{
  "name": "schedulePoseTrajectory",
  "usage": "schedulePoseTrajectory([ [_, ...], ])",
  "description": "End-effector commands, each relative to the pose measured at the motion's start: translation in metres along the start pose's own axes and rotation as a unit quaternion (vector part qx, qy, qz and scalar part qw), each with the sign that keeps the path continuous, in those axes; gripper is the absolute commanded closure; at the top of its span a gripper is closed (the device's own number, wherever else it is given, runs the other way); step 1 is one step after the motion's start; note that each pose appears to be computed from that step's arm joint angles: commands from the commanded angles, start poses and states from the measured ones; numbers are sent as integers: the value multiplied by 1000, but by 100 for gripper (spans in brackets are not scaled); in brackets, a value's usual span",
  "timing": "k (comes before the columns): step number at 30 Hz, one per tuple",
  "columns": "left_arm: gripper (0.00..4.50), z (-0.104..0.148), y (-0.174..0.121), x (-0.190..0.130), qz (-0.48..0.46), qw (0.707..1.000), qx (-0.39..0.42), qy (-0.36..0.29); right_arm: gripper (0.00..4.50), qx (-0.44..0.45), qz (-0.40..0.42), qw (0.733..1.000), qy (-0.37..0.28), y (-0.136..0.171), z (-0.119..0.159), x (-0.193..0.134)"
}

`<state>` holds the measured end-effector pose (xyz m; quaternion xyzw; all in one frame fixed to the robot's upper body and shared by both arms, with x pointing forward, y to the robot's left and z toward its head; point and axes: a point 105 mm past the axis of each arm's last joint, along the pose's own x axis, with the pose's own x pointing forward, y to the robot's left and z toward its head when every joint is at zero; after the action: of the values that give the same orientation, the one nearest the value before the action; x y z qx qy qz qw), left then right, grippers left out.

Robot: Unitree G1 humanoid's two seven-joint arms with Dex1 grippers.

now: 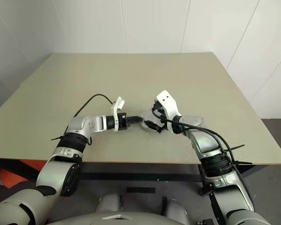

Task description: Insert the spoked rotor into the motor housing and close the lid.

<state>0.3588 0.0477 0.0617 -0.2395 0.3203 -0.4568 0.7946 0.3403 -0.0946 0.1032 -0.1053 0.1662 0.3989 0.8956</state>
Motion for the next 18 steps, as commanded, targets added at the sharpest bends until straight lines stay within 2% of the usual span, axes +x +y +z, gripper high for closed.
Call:
schedulePoseTrajectory([
  [1, 450, -21, 6, 5, 16, 999, -20, 39, 1, -14, 9, 999, -50, 1, 31, -14],
  [5, 450, -21, 6, 6, 17, 999, -17, 39, 1, 40, 10, 997, -71, -4, 40, -21],
  [8, 450, -20, 6, 7, 18, 999, -14, 37, 1, 127, -9, 990, -64, -18, 28, -21],
  [13, 450, -19, 7, 6, 20, 999, -10, 33, 1, 284, -21, 958, -45, -35, -4, -24],
  [14, 450, -19, 7, 6, 20, 999, -9, 32, 1, 325, -16, 945, -46, -36, -9, -23],
  [18, 450, -20, 7, 5, 20, 999, -8, 30, 1, 399, -5, 917, -32, -30, -24, -23],
])
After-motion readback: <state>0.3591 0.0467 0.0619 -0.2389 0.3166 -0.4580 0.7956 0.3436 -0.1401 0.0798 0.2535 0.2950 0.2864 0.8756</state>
